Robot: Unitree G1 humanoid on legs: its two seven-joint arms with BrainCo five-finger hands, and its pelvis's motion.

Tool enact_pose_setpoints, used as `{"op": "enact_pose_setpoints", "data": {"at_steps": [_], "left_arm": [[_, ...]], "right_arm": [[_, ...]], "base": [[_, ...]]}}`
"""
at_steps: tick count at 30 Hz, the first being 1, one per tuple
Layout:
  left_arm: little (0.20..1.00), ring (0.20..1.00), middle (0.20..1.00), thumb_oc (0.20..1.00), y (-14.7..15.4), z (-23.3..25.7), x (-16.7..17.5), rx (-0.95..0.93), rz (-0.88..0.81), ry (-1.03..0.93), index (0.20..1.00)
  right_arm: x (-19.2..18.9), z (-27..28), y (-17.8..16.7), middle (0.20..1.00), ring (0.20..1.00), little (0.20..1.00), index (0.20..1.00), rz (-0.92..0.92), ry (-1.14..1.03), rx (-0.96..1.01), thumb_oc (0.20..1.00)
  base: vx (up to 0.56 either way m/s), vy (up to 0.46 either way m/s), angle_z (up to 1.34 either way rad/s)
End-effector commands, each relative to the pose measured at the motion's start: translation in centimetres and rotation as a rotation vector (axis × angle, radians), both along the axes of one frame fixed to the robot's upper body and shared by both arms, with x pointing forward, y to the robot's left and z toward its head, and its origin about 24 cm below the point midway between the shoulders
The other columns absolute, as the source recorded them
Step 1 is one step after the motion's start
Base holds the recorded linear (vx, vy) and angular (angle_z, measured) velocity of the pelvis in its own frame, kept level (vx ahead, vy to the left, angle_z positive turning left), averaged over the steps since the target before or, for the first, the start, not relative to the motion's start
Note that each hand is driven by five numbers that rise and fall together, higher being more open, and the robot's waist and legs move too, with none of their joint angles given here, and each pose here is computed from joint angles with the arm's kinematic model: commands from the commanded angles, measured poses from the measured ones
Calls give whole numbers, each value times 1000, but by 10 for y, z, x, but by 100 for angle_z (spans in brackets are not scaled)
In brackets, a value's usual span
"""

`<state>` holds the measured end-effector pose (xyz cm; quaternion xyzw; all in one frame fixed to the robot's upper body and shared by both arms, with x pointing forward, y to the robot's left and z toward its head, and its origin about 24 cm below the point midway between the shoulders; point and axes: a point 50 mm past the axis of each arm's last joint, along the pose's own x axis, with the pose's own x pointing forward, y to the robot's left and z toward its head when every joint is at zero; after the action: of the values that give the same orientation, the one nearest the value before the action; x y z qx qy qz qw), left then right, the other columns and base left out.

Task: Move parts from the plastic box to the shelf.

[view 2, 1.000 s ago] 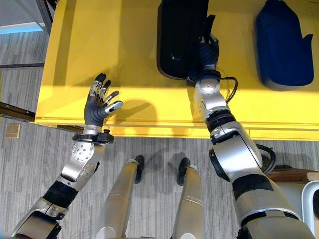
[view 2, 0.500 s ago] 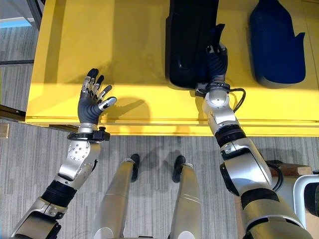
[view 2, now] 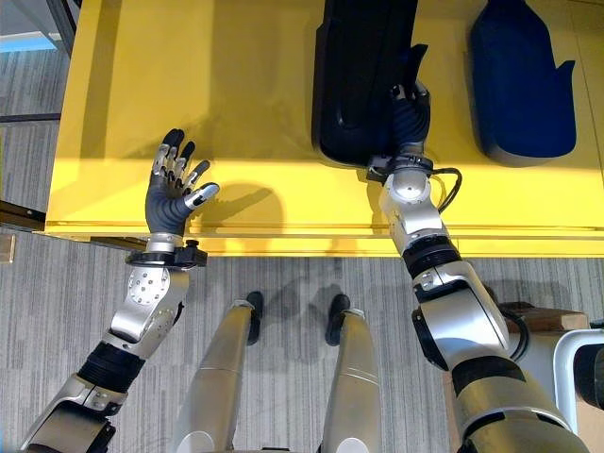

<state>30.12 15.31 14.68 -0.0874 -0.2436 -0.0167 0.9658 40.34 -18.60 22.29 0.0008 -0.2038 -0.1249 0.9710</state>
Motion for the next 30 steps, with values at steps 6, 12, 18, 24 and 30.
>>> {"op": "enact_pose_setpoints", "data": {"at_steps": [6,12,18,24,30], "left_arm": [[1000,1000,1000,1000,8,-42,-7,-2,49,189,1000],[1000,1000,1000,1000,11,-42,-7,-4,70,188,1000],[1000,1000,1000,1000,17,-40,-6,-23,121,183,1000],[1000,1000,1000,1000,20,-39,-8,-19,142,182,1000],[1000,1000,1000,1000,23,-36,-9,-15,159,164,1000]], "right_arm": [[-6,-40,-10,1000,1000,1000,1000,-29,121,13,1000],[-14,-34,-11,1000,1000,1000,1000,-16,55,0,1000],[-53,-26,-8,1000,1000,1000,1000,83,-162,140,1000],[-79,-22,-14,1000,1000,1000,1000,82,-265,155,1000],[-101,-1,-20,1000,1000,1000,1000,40,-418,136,1000]], "base": [[0,0,0],[0,0,0],[0,0,0],[0,0,0],[0,0,0]]}}
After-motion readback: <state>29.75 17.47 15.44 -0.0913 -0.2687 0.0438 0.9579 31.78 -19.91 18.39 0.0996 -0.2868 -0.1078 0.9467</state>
